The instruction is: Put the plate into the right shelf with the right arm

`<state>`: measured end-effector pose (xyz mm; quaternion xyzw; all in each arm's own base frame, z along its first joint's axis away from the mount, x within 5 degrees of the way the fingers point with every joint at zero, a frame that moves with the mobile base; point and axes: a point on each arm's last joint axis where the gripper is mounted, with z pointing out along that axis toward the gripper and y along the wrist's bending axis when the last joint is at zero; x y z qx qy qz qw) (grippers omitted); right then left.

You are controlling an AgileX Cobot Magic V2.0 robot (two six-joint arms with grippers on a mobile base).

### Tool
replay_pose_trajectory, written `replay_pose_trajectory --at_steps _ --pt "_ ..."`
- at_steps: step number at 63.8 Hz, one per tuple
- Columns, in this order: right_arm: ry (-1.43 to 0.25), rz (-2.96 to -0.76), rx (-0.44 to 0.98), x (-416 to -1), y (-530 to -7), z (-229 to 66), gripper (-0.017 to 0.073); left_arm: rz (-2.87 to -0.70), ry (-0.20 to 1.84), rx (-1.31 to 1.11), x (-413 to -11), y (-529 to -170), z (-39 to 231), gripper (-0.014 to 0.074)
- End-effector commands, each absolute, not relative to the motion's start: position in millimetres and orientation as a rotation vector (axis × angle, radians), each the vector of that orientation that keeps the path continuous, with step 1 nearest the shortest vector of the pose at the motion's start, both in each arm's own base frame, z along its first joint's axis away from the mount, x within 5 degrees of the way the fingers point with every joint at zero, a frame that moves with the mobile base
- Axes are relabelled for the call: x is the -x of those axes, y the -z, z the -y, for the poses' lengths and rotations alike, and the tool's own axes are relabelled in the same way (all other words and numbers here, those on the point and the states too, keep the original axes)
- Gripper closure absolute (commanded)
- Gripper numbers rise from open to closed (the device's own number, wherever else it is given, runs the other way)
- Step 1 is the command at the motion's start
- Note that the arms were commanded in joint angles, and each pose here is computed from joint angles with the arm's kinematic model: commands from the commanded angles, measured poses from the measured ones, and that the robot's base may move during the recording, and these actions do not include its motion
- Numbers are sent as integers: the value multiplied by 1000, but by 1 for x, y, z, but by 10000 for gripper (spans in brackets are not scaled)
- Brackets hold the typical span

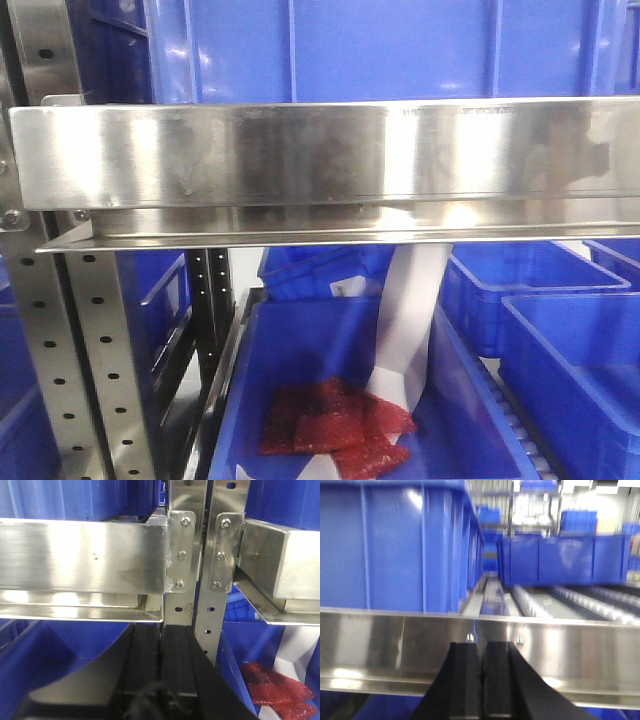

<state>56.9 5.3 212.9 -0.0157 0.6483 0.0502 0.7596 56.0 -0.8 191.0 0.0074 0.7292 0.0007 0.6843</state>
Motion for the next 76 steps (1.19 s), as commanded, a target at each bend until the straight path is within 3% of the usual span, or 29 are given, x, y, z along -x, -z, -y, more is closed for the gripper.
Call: replay_pose_trajectory --at_steps 1,76 --pt "-94 -1335 41 -53 -220 -5 513 -1552 0 -16 -56 -196 1 640" --pt "-92 -1364 40 -53 -218 -5 513 -1552 0 -16 -56 -196 1 640"
